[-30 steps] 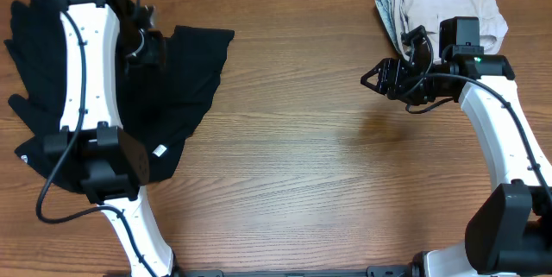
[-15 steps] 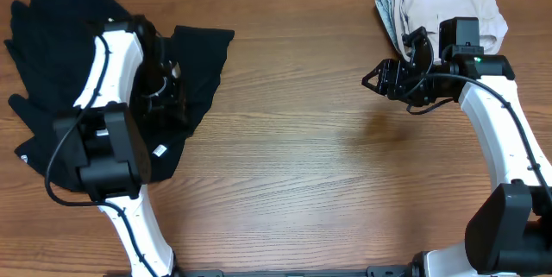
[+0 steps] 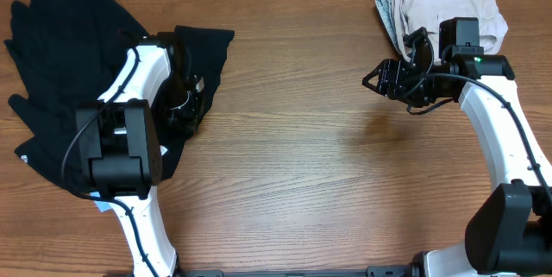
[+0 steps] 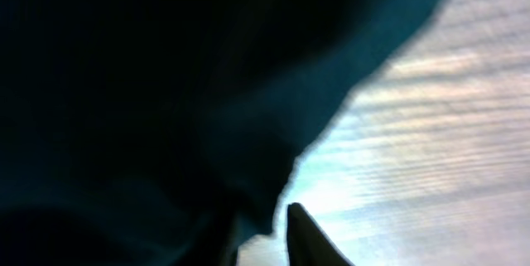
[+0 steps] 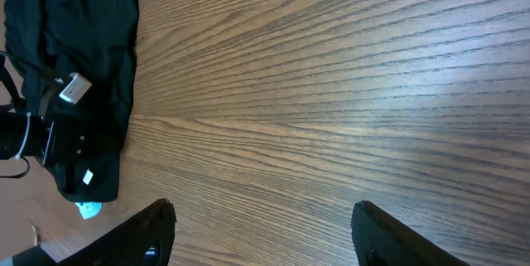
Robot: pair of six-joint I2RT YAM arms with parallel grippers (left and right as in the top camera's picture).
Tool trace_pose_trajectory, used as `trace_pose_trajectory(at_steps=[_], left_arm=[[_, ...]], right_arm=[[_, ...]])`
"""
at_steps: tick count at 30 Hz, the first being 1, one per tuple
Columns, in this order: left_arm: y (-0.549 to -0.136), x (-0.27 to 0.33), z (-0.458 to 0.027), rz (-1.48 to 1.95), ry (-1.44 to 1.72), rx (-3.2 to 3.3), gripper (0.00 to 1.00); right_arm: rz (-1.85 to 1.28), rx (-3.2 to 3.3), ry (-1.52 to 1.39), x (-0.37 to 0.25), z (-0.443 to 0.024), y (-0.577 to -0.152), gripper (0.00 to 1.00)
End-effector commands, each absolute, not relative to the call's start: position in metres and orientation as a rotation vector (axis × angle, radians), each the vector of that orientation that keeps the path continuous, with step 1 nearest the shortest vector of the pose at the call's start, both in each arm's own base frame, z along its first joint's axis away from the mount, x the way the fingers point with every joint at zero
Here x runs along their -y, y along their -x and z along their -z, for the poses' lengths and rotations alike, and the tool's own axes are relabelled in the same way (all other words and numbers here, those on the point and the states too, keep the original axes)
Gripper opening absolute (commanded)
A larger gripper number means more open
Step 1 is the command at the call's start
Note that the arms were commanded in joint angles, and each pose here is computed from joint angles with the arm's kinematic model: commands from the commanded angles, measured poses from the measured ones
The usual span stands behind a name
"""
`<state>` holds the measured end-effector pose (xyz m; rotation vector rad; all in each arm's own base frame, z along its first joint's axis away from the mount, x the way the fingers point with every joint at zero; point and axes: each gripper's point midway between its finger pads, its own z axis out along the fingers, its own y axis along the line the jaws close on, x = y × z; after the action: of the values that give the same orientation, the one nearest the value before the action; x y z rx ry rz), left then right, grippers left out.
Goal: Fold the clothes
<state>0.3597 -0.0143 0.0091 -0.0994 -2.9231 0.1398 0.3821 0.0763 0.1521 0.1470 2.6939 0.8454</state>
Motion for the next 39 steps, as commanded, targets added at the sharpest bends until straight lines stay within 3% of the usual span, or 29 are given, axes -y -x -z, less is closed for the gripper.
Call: trace_pose_trajectory(at_steps=[1,10,11,12,14,17,21,26,32,39], left_arm=[[-0.363,0.000,-0.006,-0.037,0.078,2.941,0.07],[-0.383,0.000,-0.003,-0.034,0.081,3.023,0.06],[-0.385,0.000,-0.003,-0.033,0.082,3.030,0.14],[-0.387,0.000,-0.003,-0.034,0.082,3.038,0.29],[-0.391,0.000,-0.002,-0.033,0.083,3.056,0.44],[-0.396,0.002,-0.002,-0.040,0.087,3.077,0.49],[-0.397,0.003,-0.001,-0.048,0.059,3.082,0.37],[-0.394,0.005,0.006,-0.068,0.058,3.077,0.04],[-0.400,0.018,-0.002,-0.180,0.056,3.090,0.04],[-0.437,0.032,-0.081,-0.293,0.088,3.178,0.04]], right_arm=[[-0.831,-2.639,-0.119,-0.077,-0.174,-0.387,0.72],[-0.831,-2.641,-0.119,-0.077,-0.174,-0.387,0.72],[-0.831,-2.641,-0.119,-0.077,-0.174,-0.387,0.72],[-0.831,-2.641,-0.119,-0.077,-0.174,-0.387,0.72],[-0.830,-2.640,-0.120,-0.077,-0.174,-0.387,0.72],[-0.830,-2.640,-0.119,-0.077,-0.174,-0.387,0.72],[-0.830,-2.640,-0.119,-0.077,-0.174,-0.387,0.72],[-0.829,-2.639,-0.119,-0.077,-0.174,-0.387,0.72],[-0.829,-2.634,-0.116,-0.077,-0.174,-0.388,0.73],[-0.829,-2.634,-0.116,-0.077,-0.174,-0.388,0.72]])
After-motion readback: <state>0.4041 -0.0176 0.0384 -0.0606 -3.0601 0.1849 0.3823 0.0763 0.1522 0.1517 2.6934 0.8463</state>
